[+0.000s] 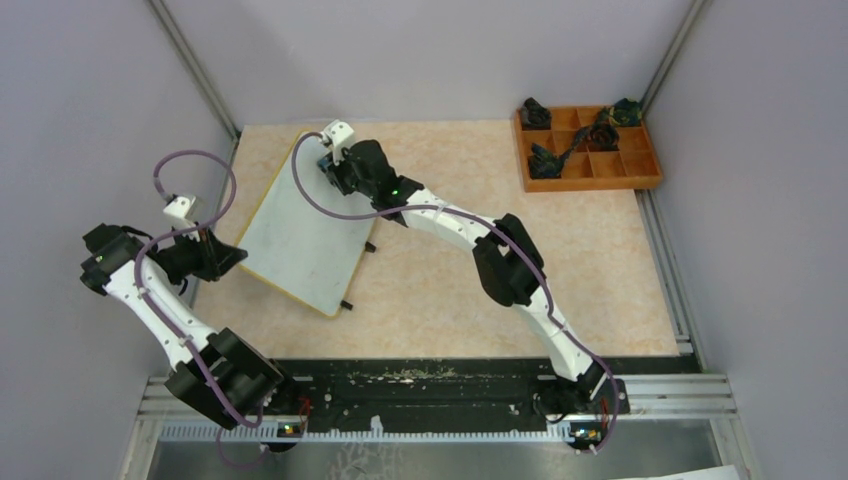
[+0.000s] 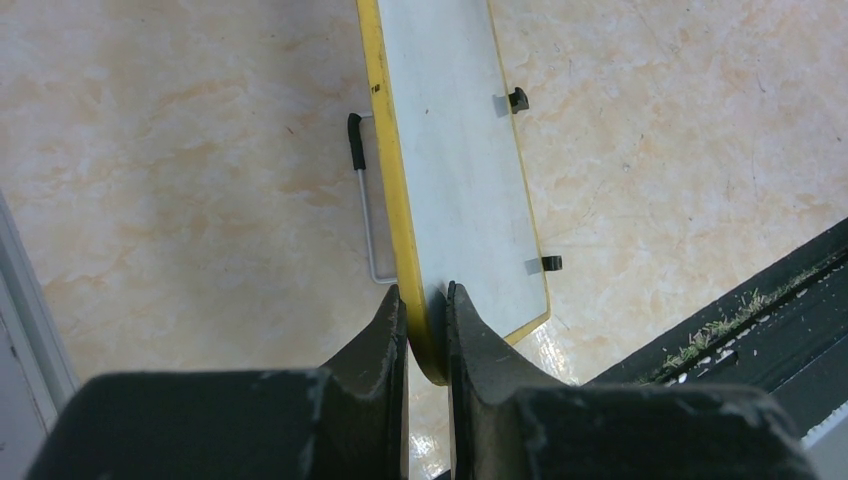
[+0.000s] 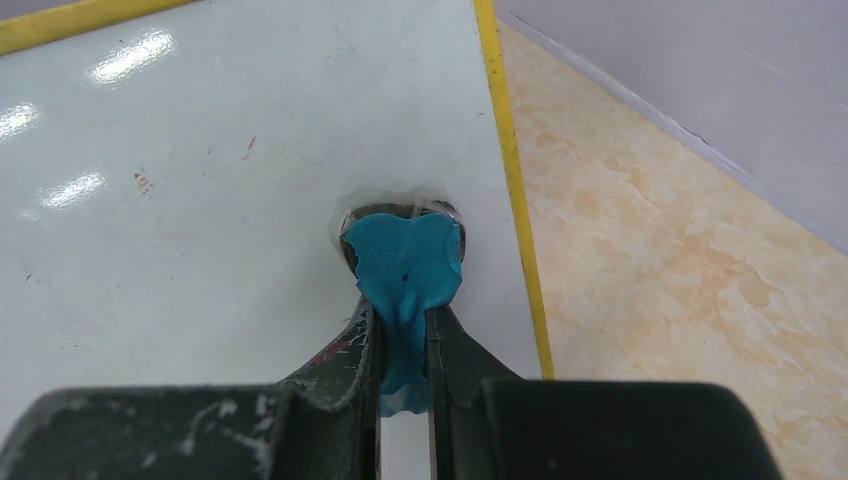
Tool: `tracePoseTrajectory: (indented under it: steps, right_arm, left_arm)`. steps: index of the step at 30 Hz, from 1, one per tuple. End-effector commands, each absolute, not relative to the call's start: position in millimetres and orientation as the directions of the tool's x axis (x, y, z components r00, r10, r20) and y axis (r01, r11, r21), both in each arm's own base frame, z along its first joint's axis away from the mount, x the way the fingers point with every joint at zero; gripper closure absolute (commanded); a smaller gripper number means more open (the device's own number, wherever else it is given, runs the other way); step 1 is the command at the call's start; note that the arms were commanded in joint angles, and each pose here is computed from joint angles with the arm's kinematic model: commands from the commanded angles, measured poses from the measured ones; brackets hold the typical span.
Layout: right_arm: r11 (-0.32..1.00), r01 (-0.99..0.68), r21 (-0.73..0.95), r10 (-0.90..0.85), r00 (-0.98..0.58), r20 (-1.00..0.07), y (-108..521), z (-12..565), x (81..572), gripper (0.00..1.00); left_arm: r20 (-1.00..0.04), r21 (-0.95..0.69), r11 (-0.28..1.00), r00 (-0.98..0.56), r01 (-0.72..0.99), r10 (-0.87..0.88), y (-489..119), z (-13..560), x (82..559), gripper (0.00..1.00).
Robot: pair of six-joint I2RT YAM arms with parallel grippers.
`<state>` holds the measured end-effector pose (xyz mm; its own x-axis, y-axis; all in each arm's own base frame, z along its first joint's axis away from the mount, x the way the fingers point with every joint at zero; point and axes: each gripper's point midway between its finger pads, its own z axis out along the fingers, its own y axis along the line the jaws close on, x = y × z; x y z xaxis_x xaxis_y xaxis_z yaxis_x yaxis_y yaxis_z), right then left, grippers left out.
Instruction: Erase the whiteboard
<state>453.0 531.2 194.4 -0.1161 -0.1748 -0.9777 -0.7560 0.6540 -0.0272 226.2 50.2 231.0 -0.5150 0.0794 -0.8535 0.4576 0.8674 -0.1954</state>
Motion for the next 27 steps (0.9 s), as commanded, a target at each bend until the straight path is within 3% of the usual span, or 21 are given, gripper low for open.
tracePoseTrajectory:
  steps: [1,13,27]
  right_arm:
    - [0.607,-0.794,-0.025,-0.169,-0.098,-0.981,549.0,199.7,438.1,1.00]
    - [0.626,-0.779,-0.016,-0.142,-0.093,-0.985,541.3,213.1,460.6,1.00]
    - [0.617,-0.787,0.014,-0.187,-0.165,-0.968,528.1,165.6,440.0,1.00]
  left_arm:
    - [-0.811,-0.198,0.845,-0.567,0.496,0.143,38.0,211.4,209.9,1.00]
    - [-0.811,-0.204,0.845,-0.568,0.495,0.137,38.4,211.3,210.8,1.00]
    - [-0.814,-0.203,0.844,-0.565,0.497,0.136,39.3,213.8,212.9,1.00]
